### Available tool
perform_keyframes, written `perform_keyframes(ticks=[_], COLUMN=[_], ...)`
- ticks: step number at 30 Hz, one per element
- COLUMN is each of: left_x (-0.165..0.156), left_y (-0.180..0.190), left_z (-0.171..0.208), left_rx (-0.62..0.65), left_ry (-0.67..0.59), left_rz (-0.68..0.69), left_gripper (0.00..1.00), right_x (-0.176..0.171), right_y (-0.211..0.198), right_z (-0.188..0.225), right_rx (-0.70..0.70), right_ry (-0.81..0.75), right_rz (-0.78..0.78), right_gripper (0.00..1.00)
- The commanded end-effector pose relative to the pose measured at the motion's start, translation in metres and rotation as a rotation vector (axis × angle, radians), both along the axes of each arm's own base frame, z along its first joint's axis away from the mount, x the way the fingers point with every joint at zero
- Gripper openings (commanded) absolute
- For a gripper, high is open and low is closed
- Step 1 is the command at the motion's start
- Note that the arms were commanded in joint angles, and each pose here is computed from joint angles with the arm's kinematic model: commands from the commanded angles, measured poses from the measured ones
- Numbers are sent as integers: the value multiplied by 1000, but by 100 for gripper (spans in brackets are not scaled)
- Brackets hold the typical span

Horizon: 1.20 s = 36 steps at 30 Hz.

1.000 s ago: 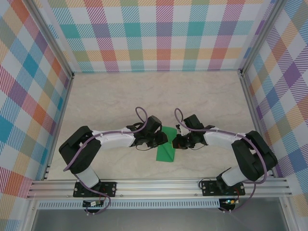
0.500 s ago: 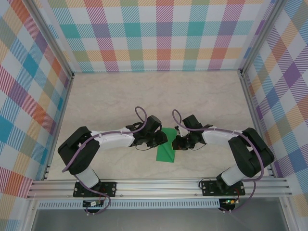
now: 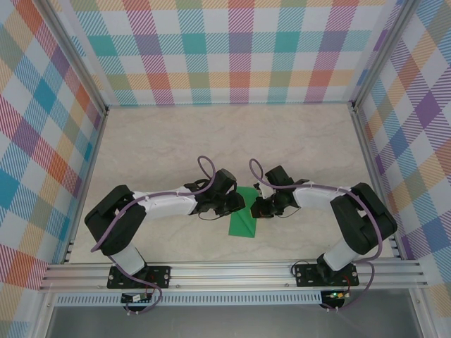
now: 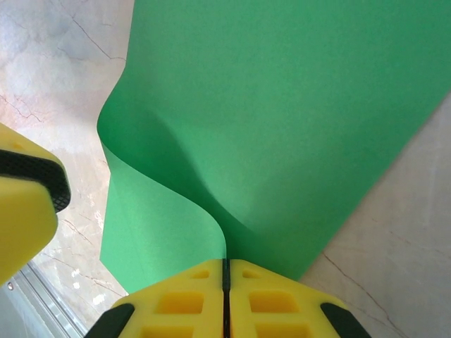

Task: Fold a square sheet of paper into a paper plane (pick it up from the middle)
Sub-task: Fold the triangle a second time at the center of the table.

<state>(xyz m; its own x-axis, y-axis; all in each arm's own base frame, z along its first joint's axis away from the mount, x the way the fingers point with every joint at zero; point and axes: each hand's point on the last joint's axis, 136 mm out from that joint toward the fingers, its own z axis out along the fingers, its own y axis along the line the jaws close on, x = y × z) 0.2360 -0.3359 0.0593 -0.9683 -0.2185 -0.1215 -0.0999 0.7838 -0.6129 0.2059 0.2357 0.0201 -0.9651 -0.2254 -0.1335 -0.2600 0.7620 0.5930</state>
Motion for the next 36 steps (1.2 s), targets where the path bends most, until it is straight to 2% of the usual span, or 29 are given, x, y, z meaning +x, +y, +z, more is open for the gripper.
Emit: perform_keyframes(ticks=[1, 11, 22, 28, 36], left_x=[-7, -8, -7, -5, -4], left_y=[-2, -1, -6, -15, -15], left_z=[8, 9, 8, 9, -6], left_rx=[8, 6, -14, -73, -63], left_ry=[-20, -19, -7, 4, 29], left_rz=[-28, -28, -23, -8, 18], left_gripper=[22, 21, 17, 13, 13], right_x=[3, 2, 6, 4, 5], right_y=[1, -6, -1, -3, 0], right_z=[1, -7, -4, -7, -2], right_rx=[-2, -42, -24, -32, -9], right_ry=[-6, 0, -5, -1, -6], right_rz=[25, 10, 4, 3, 6], right_gripper=[8, 8, 8, 8, 8])
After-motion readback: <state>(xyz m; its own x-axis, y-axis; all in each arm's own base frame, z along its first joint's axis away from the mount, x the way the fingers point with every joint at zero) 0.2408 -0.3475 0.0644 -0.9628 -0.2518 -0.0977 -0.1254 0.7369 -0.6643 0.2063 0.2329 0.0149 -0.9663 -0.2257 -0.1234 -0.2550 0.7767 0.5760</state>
